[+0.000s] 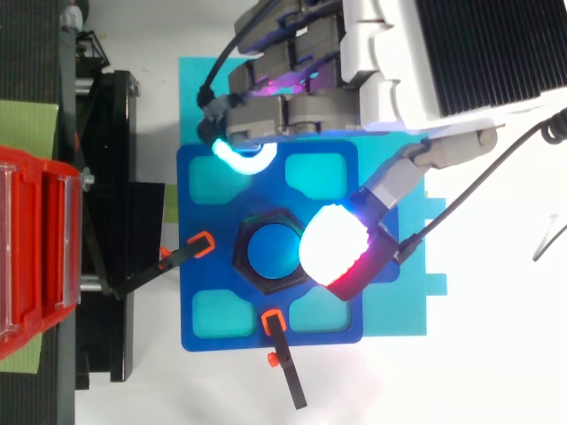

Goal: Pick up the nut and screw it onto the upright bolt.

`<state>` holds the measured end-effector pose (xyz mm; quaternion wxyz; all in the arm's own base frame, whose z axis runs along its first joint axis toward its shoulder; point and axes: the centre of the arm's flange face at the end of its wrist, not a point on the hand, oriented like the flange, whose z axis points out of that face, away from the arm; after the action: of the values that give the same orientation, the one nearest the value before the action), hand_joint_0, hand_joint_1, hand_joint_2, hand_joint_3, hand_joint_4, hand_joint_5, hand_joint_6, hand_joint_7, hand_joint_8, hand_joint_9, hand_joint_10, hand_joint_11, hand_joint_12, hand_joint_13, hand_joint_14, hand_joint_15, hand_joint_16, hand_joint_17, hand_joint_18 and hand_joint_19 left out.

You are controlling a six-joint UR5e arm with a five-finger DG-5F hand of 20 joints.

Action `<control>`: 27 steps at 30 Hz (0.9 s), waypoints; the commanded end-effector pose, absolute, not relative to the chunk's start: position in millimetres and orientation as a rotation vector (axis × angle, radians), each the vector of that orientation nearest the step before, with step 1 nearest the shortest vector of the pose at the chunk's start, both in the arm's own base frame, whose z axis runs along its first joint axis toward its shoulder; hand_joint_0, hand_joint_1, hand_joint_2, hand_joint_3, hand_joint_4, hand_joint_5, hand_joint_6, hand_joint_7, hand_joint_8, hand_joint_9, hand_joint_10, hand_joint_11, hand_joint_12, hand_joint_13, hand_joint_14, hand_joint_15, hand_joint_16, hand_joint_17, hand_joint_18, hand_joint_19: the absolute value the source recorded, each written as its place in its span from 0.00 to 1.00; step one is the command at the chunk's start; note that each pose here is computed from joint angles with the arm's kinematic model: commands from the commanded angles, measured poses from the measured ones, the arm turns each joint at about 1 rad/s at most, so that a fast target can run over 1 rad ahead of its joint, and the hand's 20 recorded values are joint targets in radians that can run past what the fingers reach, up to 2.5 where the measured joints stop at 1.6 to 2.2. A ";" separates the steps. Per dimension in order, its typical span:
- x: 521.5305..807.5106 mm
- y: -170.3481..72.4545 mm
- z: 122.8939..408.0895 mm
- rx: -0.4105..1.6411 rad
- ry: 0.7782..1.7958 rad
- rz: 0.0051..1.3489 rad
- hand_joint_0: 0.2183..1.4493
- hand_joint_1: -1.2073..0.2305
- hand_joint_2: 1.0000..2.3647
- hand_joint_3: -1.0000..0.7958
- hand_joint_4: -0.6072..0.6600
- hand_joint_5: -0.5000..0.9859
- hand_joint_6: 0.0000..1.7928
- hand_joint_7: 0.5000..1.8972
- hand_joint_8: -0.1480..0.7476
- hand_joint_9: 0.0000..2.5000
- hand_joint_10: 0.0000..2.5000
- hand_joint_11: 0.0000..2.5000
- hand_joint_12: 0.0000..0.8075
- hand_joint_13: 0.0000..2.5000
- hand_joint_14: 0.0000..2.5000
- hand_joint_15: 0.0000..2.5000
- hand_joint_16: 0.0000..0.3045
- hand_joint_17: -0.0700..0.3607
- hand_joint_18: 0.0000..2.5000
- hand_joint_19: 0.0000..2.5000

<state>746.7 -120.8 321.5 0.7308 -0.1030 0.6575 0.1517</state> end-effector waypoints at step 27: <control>753.5 -66.8 299.3 -0.219 1.414 0.350 0.24 0.67 0.00 0.28 0.62 0.28 0.28 0.16 0.38 0.40 0.00 0.00 0.20 0.32 0.00 0.00 0.07 0.27 0.23 0.08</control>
<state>753.5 -67.0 299.7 0.7410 -0.1003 0.6445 0.1597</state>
